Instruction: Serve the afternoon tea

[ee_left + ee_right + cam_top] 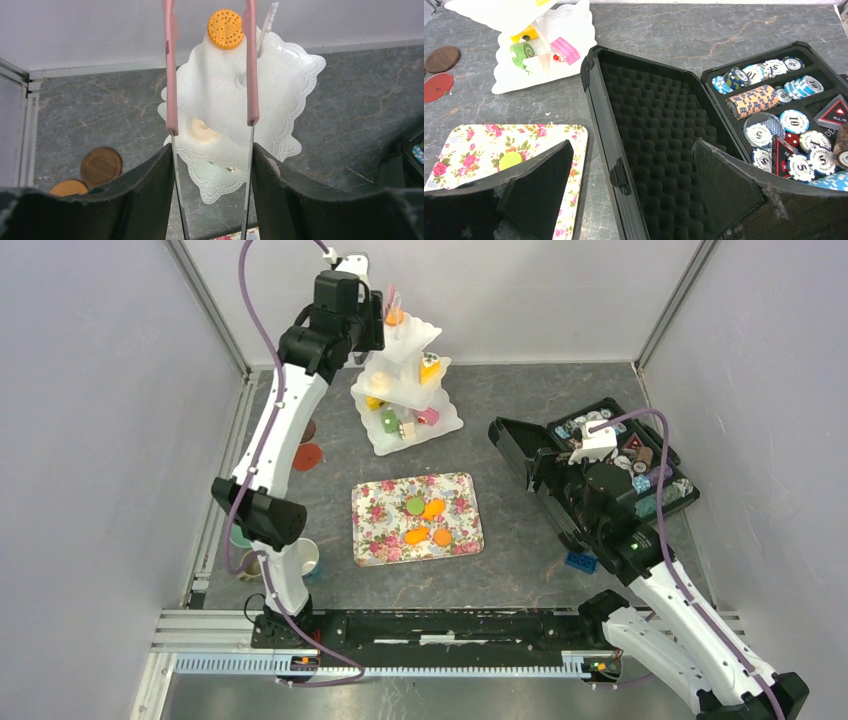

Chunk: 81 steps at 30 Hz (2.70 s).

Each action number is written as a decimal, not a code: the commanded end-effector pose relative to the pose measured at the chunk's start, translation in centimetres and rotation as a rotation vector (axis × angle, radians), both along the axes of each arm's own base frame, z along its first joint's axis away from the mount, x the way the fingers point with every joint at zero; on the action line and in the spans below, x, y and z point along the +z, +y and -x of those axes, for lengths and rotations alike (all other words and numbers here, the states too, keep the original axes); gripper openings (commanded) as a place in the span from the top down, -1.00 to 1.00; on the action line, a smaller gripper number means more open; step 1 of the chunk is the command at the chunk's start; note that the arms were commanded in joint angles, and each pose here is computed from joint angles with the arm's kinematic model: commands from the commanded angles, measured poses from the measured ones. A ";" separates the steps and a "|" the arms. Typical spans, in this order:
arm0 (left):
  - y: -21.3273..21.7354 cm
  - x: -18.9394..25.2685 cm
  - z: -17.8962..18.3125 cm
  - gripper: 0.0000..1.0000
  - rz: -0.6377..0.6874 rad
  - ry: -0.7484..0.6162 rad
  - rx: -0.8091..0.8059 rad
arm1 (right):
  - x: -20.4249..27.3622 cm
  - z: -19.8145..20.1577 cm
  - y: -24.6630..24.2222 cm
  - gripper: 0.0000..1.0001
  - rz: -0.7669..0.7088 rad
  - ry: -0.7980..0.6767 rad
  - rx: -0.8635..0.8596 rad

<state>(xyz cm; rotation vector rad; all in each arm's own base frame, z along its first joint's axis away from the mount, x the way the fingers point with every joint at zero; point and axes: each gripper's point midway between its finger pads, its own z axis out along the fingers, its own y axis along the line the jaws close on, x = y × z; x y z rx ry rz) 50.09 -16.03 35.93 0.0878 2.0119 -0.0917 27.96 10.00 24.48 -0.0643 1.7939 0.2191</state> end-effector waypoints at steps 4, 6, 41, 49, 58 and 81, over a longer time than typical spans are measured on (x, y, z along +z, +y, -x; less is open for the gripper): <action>2.1 5.8 1.7 -0.17 -0.026 -0.148 0.038 | 2.8 -0.4 0.8 -0.96 -0.053 -0.070 0.025; 2.7 5.4 1.9 -0.15 -0.043 -0.132 0.061 | 2.8 -0.4 0.8 -0.96 -0.052 -0.070 0.023; -2.9 -14.4 30.8 -0.05 0.348 0.496 -0.421 | -0.1 0.5 0.6 -0.96 -0.043 -0.057 0.040; -7.5 -17.1 30.6 -0.10 0.114 0.498 -0.507 | -0.9 1.1 0.3 -0.96 -0.052 -0.033 0.033; -7.3 -18.9 28.4 -0.18 -0.106 0.518 -0.526 | -0.8 1.6 -0.3 -0.96 -0.050 -0.036 0.013; -8.1 -21.9 27.5 -0.23 -0.228 0.616 -0.579 | -1.2 1.8 -0.4 -0.96 -0.051 -0.026 0.013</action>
